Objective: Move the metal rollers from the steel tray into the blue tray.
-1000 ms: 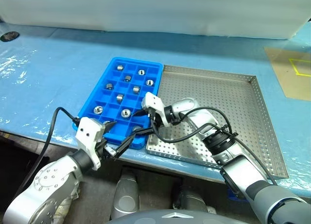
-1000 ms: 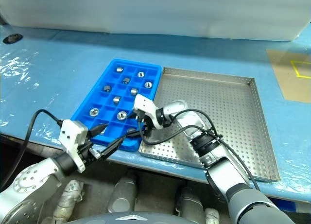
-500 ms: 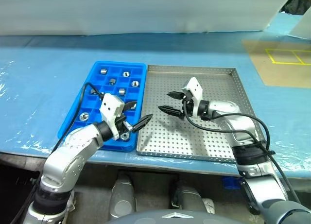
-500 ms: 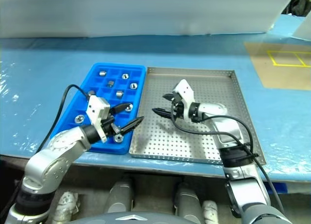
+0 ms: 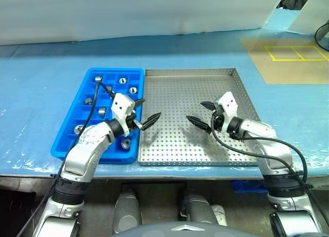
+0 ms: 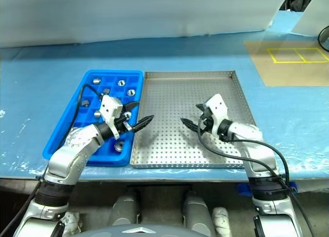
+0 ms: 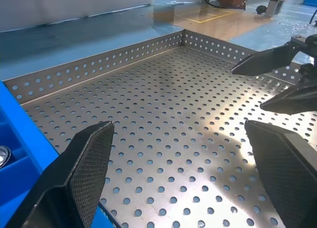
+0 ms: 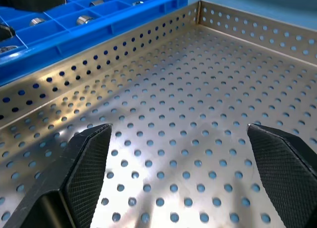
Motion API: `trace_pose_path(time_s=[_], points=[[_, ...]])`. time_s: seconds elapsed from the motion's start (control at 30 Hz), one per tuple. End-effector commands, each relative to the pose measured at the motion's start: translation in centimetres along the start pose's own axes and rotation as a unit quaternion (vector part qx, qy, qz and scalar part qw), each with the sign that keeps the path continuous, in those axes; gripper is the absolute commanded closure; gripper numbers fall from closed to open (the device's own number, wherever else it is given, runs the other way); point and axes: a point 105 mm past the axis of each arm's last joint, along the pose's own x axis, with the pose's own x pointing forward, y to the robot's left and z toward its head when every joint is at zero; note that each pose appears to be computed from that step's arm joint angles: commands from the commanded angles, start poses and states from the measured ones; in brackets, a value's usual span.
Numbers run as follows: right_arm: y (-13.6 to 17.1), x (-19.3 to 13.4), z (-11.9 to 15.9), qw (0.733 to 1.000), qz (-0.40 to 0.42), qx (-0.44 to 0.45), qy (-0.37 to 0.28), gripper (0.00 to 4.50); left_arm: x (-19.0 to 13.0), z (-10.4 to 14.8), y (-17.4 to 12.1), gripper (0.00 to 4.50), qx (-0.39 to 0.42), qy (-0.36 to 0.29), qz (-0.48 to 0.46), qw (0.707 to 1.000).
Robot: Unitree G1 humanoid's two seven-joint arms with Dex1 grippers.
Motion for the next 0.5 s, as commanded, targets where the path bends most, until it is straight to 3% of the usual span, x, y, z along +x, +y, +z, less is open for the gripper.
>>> trace_pose_path(time_s=[0.03,0.5], points=[[0.2,-0.5,2.2,0.998,-0.001,-0.041,-0.044,0.01,0.2,0.9,-0.2,0.08,0.036,-0.018,-0.01,0.999],[-0.7,-0.9,3.8,0.993,-0.03,-0.069,-0.095,0.01,0.3,0.7,-0.9,0.08,0.034,-0.028,-0.02,0.999]])
